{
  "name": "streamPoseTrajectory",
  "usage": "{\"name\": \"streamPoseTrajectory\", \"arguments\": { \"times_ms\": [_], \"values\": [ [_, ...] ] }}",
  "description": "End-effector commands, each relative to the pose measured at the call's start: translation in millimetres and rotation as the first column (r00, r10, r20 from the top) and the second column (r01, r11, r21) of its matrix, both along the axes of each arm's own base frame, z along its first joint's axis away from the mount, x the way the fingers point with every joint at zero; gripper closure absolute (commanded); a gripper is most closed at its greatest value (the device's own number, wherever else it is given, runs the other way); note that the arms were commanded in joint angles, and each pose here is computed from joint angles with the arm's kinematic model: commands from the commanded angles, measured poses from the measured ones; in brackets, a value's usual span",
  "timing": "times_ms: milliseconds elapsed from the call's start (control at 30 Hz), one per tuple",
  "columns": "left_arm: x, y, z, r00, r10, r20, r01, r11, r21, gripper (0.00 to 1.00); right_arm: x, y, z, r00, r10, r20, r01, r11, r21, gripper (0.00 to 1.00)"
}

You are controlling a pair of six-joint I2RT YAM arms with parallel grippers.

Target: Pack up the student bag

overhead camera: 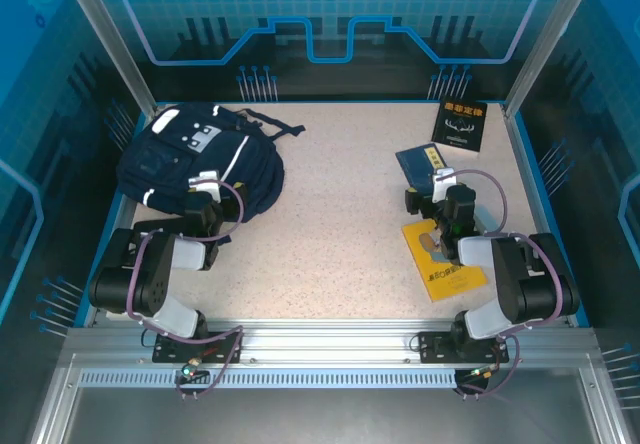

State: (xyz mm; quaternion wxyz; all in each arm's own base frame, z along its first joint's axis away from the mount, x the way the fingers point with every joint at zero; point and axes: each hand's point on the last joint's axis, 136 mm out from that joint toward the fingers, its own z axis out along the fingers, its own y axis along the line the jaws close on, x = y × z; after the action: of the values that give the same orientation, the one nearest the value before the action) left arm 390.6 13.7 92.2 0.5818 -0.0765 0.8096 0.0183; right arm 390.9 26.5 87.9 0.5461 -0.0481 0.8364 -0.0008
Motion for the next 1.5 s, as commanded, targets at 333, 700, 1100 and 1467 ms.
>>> {"name": "streamPoseTrajectory", "arguments": {
  "times_ms": [333,700,1100,1467],
  "values": [
    [6,-6,4,1.000,-0.030,0.009,0.030,1.000,0.006,0.01,6,-2,6,1.000,0.008,0.018,-0.008,1.000,-0.005,0.00],
    [3,-5,7,0.999,-0.030,0.030,0.029,1.000,0.009,0.01,6,-2,8,1.000,0.004,0.020,-0.004,1.000,-0.005,0.00],
    [-25,14,72,0.992,0.124,0.032,-0.121,0.988,-0.094,0.01,-9,-1,88,0.991,-0.116,-0.072,0.121,0.990,0.074,0.00],
    [14,-23,94,0.955,0.050,-0.292,-0.171,0.898,-0.406,0.01,-5,71,95,0.906,0.105,-0.409,0.064,0.924,0.378,0.06]
  ]
}}
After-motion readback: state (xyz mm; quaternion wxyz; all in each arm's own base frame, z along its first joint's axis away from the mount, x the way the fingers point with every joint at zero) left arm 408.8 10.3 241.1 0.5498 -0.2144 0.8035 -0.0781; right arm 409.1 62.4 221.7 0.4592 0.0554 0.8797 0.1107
